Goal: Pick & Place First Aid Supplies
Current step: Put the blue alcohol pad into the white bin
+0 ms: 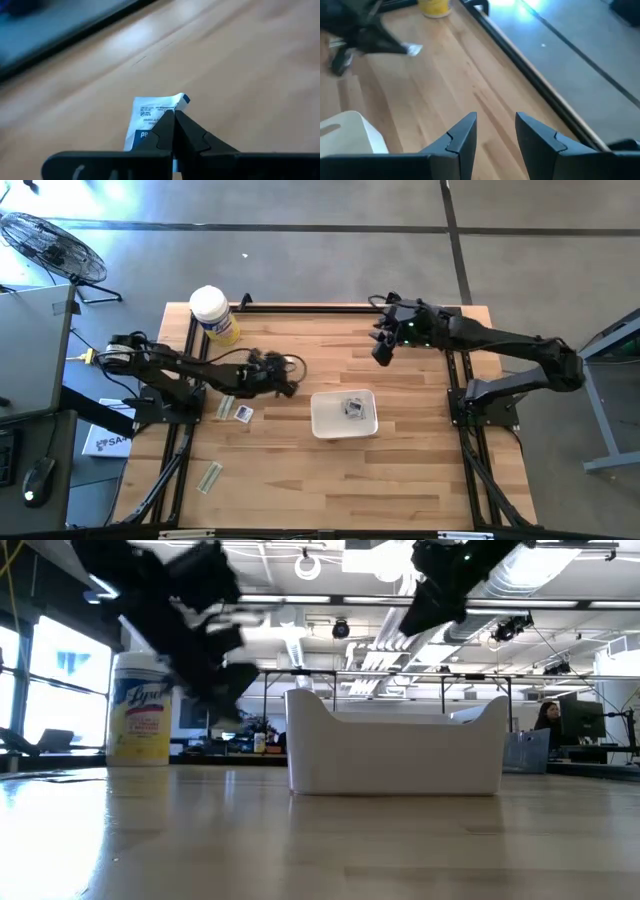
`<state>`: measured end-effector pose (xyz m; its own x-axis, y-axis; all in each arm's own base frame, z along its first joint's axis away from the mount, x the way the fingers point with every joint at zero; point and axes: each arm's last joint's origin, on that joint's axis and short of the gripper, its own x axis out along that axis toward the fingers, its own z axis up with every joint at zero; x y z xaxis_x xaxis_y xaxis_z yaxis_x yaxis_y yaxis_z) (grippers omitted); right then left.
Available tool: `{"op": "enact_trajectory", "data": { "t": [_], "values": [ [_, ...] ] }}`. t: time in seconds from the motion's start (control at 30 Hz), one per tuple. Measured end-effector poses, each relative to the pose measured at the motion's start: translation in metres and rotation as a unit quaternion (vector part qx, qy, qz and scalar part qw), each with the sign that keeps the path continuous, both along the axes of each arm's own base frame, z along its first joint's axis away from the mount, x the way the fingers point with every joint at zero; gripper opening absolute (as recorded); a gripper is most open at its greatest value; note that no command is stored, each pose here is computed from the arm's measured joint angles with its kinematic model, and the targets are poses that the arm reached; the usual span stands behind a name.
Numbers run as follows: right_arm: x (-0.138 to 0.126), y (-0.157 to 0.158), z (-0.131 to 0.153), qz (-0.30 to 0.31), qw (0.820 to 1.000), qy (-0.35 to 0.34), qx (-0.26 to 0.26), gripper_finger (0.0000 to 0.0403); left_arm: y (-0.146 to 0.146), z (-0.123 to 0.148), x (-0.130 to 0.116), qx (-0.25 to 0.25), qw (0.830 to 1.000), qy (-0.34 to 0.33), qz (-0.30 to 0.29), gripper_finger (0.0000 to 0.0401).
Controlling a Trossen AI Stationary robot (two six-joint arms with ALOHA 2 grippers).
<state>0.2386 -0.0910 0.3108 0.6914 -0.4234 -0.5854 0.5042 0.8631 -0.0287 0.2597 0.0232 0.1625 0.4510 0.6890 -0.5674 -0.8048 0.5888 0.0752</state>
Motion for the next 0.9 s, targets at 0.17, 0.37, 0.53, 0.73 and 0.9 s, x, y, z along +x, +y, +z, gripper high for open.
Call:
{"op": "enact_trajectory", "data": {
  "t": [0.17, 0.37, 0.53, 0.73, 0.9],
  "values": [
    [-0.021, 0.007, 0.014, 0.000, 1.000, -0.005, -0.007, 0.0129, -0.026, 0.037, 0.032, 0.062, 0.976, -0.041, -0.205, 0.0001],
    [-0.036, 0.013, 0.020, 0.001, 1.000, 0.002, -0.006, 0.0129, -0.048, 0.066, 0.052, 0.101, 0.939, -0.089, -0.316, 0.0001],
    [-0.039, 0.014, 0.018, 0.001, 1.000, 0.018, 0.000, 0.0129, -0.074, 0.068, 0.079, 0.104, 0.928, -0.068, -0.352, 0.0001],
    [-0.043, 0.015, 0.013, -0.020, 0.999, 0.040, 0.024, 0.0129, -0.093, 0.061, 0.120, 0.084, 0.919, -0.074, -0.377, 0.0001],
    [-0.048, 0.019, 0.001, -0.043, 0.994, 0.073, 0.063, 0.0129, -0.097, 0.044, 0.143, 0.053, 0.928, -0.079, -0.359, 0.0001]
  ]
}}
